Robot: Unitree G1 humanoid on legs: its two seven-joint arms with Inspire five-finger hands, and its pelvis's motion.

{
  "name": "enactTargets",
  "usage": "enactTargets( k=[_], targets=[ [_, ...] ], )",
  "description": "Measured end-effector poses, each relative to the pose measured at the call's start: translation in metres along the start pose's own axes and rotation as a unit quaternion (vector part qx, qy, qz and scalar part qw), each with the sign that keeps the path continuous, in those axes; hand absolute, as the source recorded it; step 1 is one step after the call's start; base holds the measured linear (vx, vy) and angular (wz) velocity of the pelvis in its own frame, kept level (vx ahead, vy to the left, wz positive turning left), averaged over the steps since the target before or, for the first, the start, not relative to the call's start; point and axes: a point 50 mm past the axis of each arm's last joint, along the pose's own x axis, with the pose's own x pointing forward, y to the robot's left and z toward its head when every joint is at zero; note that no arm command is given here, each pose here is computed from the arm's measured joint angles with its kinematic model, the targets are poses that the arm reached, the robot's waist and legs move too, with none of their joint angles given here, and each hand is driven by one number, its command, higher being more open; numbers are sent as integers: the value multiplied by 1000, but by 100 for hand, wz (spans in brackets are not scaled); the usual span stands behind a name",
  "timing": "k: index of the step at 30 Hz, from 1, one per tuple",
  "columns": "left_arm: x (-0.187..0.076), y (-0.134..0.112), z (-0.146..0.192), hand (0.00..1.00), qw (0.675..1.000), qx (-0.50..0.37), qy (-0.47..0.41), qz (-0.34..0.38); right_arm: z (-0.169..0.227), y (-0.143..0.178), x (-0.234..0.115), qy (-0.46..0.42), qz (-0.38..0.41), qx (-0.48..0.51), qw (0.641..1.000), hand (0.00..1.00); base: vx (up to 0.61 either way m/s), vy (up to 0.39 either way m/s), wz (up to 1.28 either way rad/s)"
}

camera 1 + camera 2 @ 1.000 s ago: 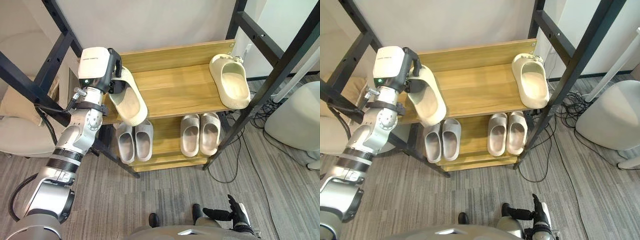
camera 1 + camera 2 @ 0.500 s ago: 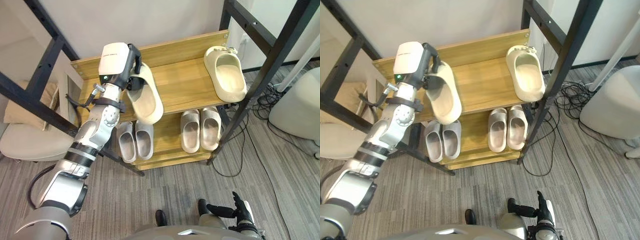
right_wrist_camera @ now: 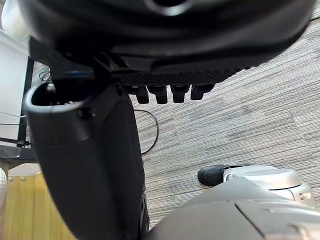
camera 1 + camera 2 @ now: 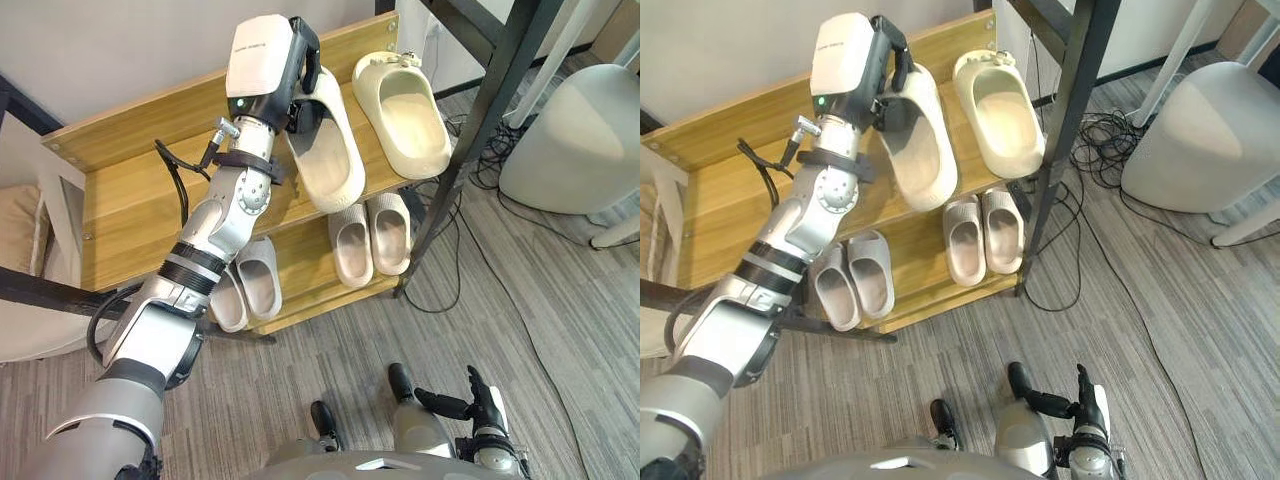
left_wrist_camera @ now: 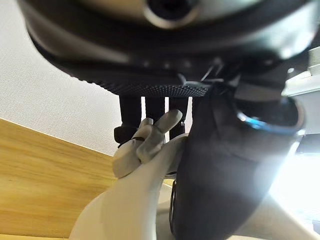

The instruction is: Organize the slippers on the shoe rack

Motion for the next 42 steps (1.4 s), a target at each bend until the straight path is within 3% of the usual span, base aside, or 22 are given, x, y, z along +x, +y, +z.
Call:
enactTargets(
  k=[11, 20, 30, 42],
  targets=[
    [12, 7, 4, 100, 1000, 8, -10, 18, 7, 6, 2, -5, 3, 28, 1000, 100, 4, 6, -5],
    [11, -4, 10, 100, 997, -74, 19, 10, 6, 6, 2, -4, 0, 30, 1000, 100, 2, 7, 5],
    [-17, -23, 27, 100, 982, -187, 26, -9, 3, 6, 1, 5, -3, 29, 1000, 100, 1, 16, 11],
    [-26, -25, 35, 100, 976, -217, 17, -15, 2, 2, 2, 4, -1, 14, 1000, 100, 5, 6, 2]
  ],
)
